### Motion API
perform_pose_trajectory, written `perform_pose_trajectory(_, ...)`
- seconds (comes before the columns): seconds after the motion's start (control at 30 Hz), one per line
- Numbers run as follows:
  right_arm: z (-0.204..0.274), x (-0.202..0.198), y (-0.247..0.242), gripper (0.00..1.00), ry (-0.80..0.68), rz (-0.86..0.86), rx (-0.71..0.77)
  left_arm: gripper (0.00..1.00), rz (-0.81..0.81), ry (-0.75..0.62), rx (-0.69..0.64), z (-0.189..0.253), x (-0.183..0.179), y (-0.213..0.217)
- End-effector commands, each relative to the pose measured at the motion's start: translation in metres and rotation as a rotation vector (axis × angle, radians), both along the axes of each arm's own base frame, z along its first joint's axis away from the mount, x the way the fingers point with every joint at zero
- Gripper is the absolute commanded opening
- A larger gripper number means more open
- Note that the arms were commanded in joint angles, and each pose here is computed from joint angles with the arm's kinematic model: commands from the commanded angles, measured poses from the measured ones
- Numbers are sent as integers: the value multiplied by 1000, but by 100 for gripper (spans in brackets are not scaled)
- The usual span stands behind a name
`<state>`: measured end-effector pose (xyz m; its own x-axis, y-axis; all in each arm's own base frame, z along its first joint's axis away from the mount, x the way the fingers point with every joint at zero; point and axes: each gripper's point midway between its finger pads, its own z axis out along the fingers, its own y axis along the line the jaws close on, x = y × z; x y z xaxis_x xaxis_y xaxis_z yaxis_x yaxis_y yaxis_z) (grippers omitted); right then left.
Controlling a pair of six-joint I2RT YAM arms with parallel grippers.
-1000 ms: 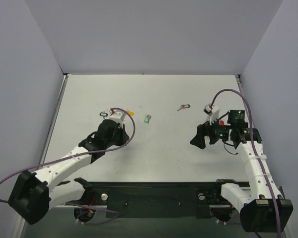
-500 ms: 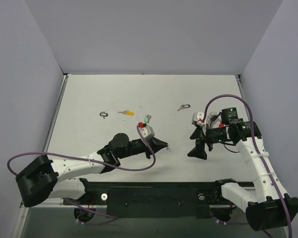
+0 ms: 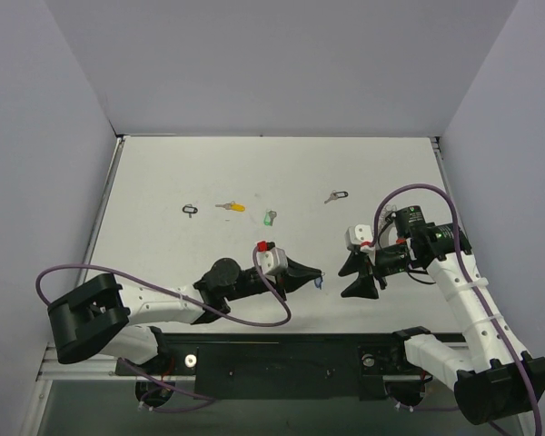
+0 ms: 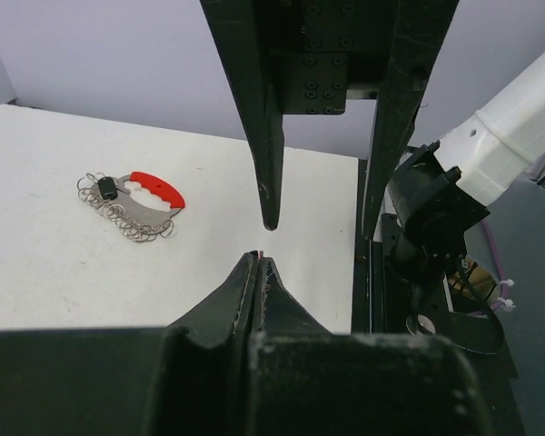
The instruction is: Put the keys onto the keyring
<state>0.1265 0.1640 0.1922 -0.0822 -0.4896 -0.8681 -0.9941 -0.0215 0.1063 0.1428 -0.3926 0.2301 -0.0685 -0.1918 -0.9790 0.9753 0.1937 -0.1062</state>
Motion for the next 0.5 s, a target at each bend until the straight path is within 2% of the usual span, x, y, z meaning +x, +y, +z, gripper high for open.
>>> perform_pose_trajectory(0.0,7,-9,6,47,-6,54,59,0,-36,-98,-83,17,-11,-1)
perform_pose_trajectory(0.2,10,-11,11,48,-10,77,99,0,-63,-120,-94,13,-17,-2)
perform_pose_trajectory(0.3,10,-15,15,53,5,98,122,0,-75,-124,-102,13,-19,-5)
perform_pose_trajectory(0.47,5,-16,15,52,-3,115,116,0,-87,-123,-116,15,-22,-9)
